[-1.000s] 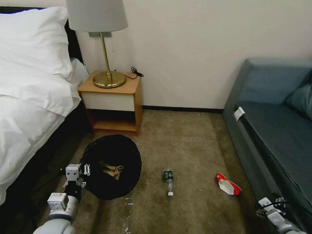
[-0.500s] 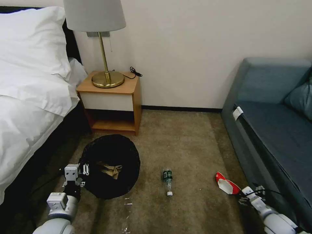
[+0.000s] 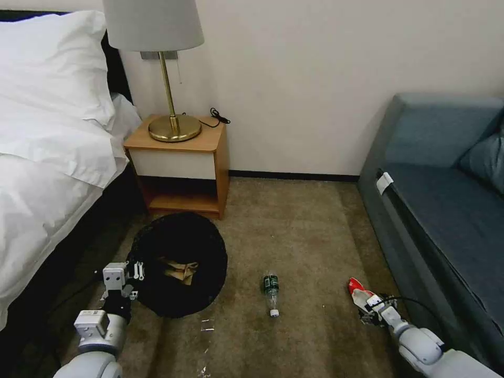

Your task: Pick up the trash bin, then pick up the garbage on the floor and place it into the trash bin.

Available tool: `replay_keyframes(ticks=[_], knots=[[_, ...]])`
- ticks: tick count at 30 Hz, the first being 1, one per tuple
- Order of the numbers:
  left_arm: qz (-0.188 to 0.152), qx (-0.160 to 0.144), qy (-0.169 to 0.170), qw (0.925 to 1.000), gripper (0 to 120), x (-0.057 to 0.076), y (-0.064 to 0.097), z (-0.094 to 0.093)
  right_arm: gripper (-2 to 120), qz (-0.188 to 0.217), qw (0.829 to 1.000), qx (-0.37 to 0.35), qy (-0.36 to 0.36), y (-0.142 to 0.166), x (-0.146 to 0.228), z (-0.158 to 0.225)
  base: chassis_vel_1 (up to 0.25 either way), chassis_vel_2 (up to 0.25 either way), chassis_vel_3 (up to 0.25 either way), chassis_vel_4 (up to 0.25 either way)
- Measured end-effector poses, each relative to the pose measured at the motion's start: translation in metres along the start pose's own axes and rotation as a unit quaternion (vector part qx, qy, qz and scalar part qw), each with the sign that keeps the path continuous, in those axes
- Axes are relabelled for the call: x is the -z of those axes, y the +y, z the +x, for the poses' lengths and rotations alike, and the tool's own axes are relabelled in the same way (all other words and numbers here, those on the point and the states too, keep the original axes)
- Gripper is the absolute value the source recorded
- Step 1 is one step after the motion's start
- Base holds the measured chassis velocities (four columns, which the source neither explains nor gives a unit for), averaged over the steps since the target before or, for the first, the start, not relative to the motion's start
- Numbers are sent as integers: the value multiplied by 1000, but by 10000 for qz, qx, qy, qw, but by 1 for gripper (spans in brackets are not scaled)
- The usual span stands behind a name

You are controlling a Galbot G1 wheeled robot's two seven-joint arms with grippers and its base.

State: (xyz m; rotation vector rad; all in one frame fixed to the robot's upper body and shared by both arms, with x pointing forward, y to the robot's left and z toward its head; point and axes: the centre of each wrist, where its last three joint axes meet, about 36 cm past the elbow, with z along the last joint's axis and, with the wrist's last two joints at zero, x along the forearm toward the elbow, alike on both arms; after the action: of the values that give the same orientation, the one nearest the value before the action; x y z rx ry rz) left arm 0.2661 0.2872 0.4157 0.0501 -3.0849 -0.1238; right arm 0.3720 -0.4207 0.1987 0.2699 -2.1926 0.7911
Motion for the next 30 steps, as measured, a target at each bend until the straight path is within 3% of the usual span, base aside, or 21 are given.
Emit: replay_keyframes(ticks=[8,30], knots=[[19,-45,-85,10000,4,10,-8,7,100,70,9999,143,-24,-1,-1,-37,0,0,0,0],[15,-89,-153,9998,4,13,-9,9,100,123,9992,371,-124,-16,-4,-68,0,0,0,0]])
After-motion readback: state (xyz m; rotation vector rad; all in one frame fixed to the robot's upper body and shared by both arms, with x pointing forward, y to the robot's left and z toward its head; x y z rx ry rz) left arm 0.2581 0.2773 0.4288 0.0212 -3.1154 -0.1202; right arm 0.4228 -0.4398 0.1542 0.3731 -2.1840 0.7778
